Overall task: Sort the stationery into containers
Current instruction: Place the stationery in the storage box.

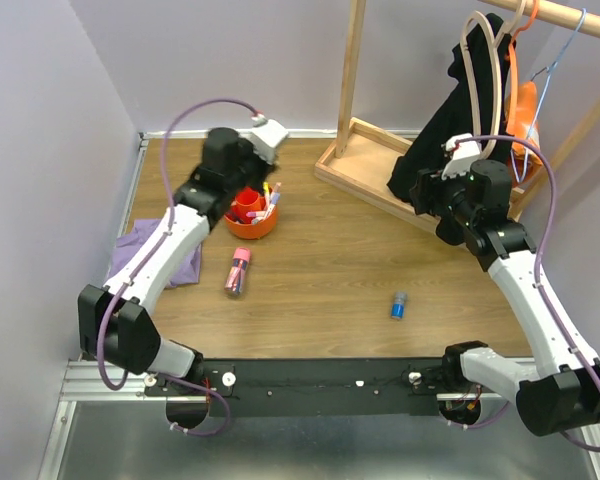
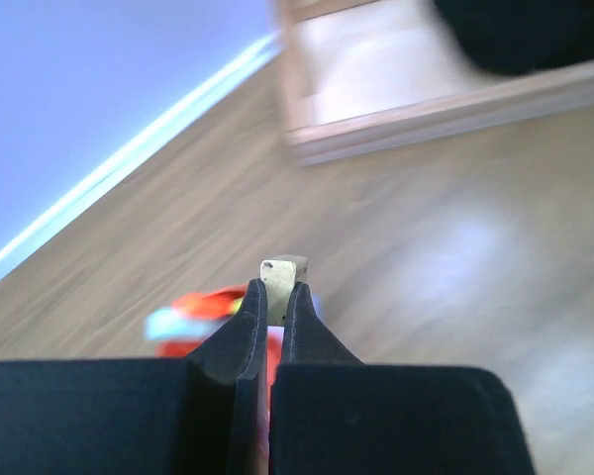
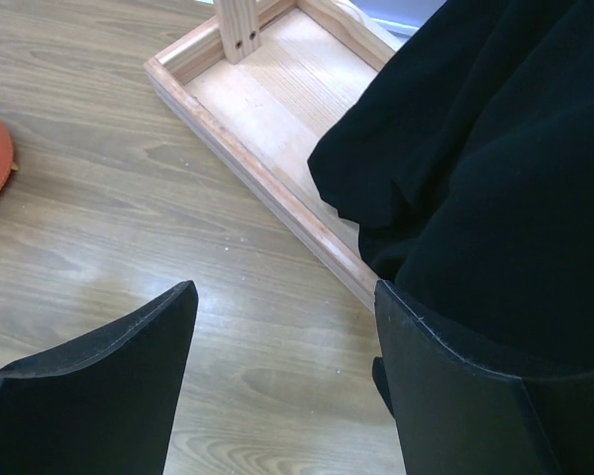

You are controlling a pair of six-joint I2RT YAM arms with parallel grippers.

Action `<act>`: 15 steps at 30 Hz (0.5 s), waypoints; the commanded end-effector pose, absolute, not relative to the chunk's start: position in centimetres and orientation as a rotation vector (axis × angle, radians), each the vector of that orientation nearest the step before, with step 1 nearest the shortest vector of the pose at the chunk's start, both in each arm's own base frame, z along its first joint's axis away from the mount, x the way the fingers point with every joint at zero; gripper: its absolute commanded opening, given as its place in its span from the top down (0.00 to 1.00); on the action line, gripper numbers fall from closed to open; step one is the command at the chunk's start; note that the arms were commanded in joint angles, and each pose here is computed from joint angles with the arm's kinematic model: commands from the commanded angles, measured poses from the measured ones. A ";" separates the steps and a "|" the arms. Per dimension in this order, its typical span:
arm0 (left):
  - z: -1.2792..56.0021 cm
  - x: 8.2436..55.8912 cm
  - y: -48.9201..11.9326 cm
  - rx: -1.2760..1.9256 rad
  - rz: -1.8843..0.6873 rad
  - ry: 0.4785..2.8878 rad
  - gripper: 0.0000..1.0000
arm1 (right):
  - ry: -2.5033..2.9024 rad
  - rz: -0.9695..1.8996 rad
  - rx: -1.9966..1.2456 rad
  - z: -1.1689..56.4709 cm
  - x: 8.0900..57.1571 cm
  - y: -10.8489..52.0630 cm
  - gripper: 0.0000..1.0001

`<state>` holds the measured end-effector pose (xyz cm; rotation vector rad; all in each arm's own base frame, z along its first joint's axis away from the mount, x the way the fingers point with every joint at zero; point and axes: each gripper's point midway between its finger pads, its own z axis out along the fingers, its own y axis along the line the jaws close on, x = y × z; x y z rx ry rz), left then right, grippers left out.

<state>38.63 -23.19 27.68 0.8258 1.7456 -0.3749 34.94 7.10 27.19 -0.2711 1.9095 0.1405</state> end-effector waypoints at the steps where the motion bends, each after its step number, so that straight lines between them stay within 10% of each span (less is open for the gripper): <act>1: 26.3 42.1 -15.2 0.749 -0.249 1.836 1.00 | 1.830 0.136 -0.279 29.3 36.5 7.2 0.20; 15: 19.0 45.3 -7.6 0.502 -0.235 2.069 1.00 | 1.888 0.125 -0.251 27.8 37.4 5.7 0.20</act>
